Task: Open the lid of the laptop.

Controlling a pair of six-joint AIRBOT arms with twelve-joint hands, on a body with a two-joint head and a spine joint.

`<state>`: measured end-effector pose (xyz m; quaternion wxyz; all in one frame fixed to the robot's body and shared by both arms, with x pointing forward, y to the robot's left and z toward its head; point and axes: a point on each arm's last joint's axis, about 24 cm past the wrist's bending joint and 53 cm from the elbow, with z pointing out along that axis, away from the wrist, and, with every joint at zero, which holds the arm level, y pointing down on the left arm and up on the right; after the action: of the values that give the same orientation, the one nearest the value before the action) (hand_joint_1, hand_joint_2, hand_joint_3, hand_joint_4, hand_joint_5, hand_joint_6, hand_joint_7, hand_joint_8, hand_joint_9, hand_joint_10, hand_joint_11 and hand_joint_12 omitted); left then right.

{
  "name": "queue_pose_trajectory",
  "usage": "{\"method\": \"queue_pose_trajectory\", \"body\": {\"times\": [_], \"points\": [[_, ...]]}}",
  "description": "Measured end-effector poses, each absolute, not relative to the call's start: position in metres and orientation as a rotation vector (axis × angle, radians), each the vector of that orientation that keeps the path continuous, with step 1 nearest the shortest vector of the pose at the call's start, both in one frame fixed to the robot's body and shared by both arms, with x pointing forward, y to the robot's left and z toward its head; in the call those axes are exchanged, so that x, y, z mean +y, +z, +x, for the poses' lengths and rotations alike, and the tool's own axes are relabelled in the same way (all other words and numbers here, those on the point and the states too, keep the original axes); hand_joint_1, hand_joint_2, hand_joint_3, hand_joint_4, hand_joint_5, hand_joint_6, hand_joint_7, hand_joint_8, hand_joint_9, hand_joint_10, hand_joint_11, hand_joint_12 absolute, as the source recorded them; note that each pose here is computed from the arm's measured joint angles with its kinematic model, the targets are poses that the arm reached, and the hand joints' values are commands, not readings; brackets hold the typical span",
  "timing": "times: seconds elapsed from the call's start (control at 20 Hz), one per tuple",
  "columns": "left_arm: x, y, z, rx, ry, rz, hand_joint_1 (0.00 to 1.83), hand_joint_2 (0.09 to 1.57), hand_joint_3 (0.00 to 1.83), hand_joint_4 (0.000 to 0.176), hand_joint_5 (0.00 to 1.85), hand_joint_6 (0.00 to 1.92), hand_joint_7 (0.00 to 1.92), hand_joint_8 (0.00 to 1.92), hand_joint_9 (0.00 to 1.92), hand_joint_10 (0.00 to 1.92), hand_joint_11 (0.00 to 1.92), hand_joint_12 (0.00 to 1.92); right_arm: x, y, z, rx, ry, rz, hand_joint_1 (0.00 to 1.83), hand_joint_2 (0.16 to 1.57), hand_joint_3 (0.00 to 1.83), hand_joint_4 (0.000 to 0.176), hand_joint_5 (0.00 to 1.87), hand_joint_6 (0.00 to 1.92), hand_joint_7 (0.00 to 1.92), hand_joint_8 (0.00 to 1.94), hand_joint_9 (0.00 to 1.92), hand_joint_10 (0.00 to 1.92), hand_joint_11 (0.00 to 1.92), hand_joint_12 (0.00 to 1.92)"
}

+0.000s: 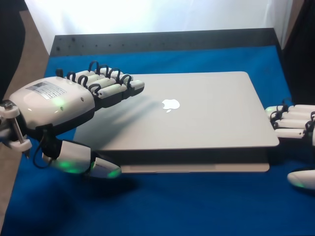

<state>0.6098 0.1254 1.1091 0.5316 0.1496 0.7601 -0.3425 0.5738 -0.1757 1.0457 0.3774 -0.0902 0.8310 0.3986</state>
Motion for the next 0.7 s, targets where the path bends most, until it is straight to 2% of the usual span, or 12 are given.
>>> {"method": "queue_pose_trajectory", "body": {"times": [0.1,0.15,0.2,0.25,0.35,0.5,0.6,0.7], "points": [[0.125,1.109,0.610,1.813,-0.817,0.356,0.61,0.89,0.00,0.023,0.00,0.00,0.00,0.00,0.00,0.00,0.00,0.00,-0.172,1.042,0.571,2.130,1.027,-0.241,0.17,1.40,0.00,0.000,0.13,0.01,0.06,0.01,0.01,0.00,0.01,0.00],[0.126,1.109,0.610,1.814,-0.818,0.351,0.60,0.89,0.00,0.032,0.00,0.00,0.00,0.00,0.00,0.00,0.00,0.00,-0.169,1.041,0.569,2.132,1.033,-0.253,0.14,1.41,0.00,0.000,0.16,0.01,0.11,0.01,0.01,0.00,0.02,0.01],[0.126,1.109,0.610,1.814,-0.818,0.350,0.60,0.89,0.00,0.032,0.00,0.00,0.00,0.00,0.00,0.00,0.00,0.00,-0.168,1.040,0.569,2.133,1.035,-0.253,0.14,1.41,0.00,0.000,0.16,0.01,0.11,0.01,0.01,0.00,0.02,0.01],[0.126,1.109,0.611,1.814,-0.819,0.346,0.59,0.90,0.00,0.021,0.00,0.00,0.00,0.00,0.00,0.00,0.00,0.00,-0.166,1.040,0.567,2.132,1.042,-0.260,0.19,1.40,0.00,0.000,0.17,0.01,0.14,0.01,0.03,0.00,0.02,0.01],[0.126,1.109,0.611,1.814,-0.819,0.346,0.57,0.91,0.01,0.009,0.00,0.00,0.00,0.00,0.00,0.00,0.00,0.00,-0.165,1.040,0.566,2.131,1.045,-0.267,0.21,1.40,0.00,0.000,0.15,0.00,0.12,0.00,0.00,0.00,0.00,0.00],[0.127,1.110,0.611,1.815,-0.821,0.336,0.56,0.91,0.00,0.019,0.00,0.00,0.00,0.00,0.00,0.00,0.00,0.00,-0.164,1.038,0.564,2.135,1.045,-0.282,0.21,1.39,0.00,0.000,0.13,0.00,0.10,0.00,0.01,0.00,0.00,0.00],[0.127,1.110,0.611,1.815,-0.823,0.336,0.54,0.92,0.01,0.020,0.00,0.00,0.00,0.00,0.00,0.00,0.00,0.00,-0.164,1.035,0.561,2.149,1.043,-0.291,0.18,1.39,0.00,0.000,0.10,0.00,0.05,0.00,0.00,0.00,0.00,0.00],[0.126,1.110,0.611,1.814,-0.823,0.335,0.53,0.93,0.01,0.012,0.00,0.00,0.00,0.00,0.00,0.00,0.00,0.00,-0.165,1.030,0.556,2.176,1.052,-0.280,0.14,1.39,0.00,0.000,0.13,0.01,0.06,0.00,0.00,0.00,0.00,0.00]]}}
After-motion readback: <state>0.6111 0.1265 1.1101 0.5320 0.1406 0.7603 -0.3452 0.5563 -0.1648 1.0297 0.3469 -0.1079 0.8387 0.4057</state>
